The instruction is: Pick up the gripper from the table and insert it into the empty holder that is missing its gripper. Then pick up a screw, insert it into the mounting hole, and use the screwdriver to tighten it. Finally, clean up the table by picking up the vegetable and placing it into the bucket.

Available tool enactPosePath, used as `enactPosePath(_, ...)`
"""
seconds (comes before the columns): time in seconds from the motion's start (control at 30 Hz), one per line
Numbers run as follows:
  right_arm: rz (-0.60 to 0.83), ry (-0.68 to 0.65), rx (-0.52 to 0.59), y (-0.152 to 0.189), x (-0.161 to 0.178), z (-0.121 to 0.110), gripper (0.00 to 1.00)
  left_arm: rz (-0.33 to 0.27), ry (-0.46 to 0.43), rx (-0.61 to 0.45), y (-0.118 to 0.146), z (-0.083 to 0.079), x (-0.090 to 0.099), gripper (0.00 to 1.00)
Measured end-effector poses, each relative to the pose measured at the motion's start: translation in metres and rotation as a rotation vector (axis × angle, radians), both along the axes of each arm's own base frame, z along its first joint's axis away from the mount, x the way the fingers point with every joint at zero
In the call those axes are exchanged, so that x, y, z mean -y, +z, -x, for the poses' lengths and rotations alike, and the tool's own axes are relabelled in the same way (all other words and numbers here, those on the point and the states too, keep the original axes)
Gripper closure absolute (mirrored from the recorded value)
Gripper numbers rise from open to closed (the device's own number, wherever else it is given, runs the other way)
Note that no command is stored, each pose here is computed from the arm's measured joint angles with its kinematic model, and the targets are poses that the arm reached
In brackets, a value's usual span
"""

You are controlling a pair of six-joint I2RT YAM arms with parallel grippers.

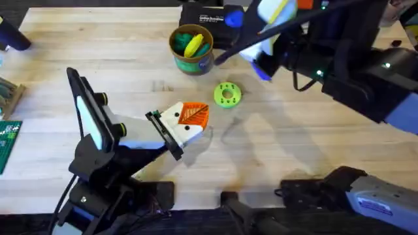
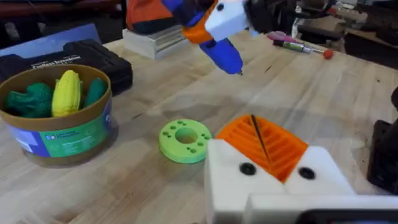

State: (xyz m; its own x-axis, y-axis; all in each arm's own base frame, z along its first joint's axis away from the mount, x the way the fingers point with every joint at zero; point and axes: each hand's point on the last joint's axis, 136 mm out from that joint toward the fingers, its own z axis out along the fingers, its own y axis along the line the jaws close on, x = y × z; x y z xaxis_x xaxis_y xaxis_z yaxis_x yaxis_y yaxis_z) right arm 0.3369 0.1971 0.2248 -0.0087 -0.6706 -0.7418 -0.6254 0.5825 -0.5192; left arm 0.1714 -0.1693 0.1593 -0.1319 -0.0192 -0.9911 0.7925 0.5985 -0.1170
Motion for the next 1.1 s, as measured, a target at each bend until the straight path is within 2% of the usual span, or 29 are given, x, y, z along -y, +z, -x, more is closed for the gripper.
enactPosePath(0.23,0.386,-0.135,-0.113,-0.074,0.081,-0.031,0.970,0.000,0.000,0.000,0.000,0.000,0.000,0.986)
enactPosePath(0.47,0.581,-0.127,-0.192,-0.119,0.118,-0.043,0.970,0.000,0.000,0.000,0.000,0.000,0.000,0.986)
enactPosePath(0.57,0.627,-0.111,-0.255,-0.140,0.126,-0.039,0.970,0.000,0.000,-0.001,0.000,0.000,0.000,0.986)
enactPosePath(0.77,0.713,-0.041,-0.440,-0.183,0.135,-0.009,0.921,0.000,0.000,0.000,0.000,0.000,0.000,0.986)
enactPosePath(0.8,0.722,-0.037,-0.458,-0.187,0.137,-0.006,0.884,0.000,0.000,0.000,0.000,0.000,0.000,0.986)
enactPosePath(0.83,0.725,-0.042,-0.459,-0.186,0.138,-0.006,0.765,0.000,0.000,0.000,0.000,0.000,0.000,0.986)
enactPosePath(1.0,0.705,-0.090,-0.433,-0.174,0.139,-0.014,0.056,0.000,0.000,0.000,0.000,0.000,0.000,0.986)
enactPosePath(1.1,0.674,-0.124,-0.449,-0.172,0.140,-0.013,0.011,0.000,0.000,0.000,0.000,0.000,0.000,0.986)
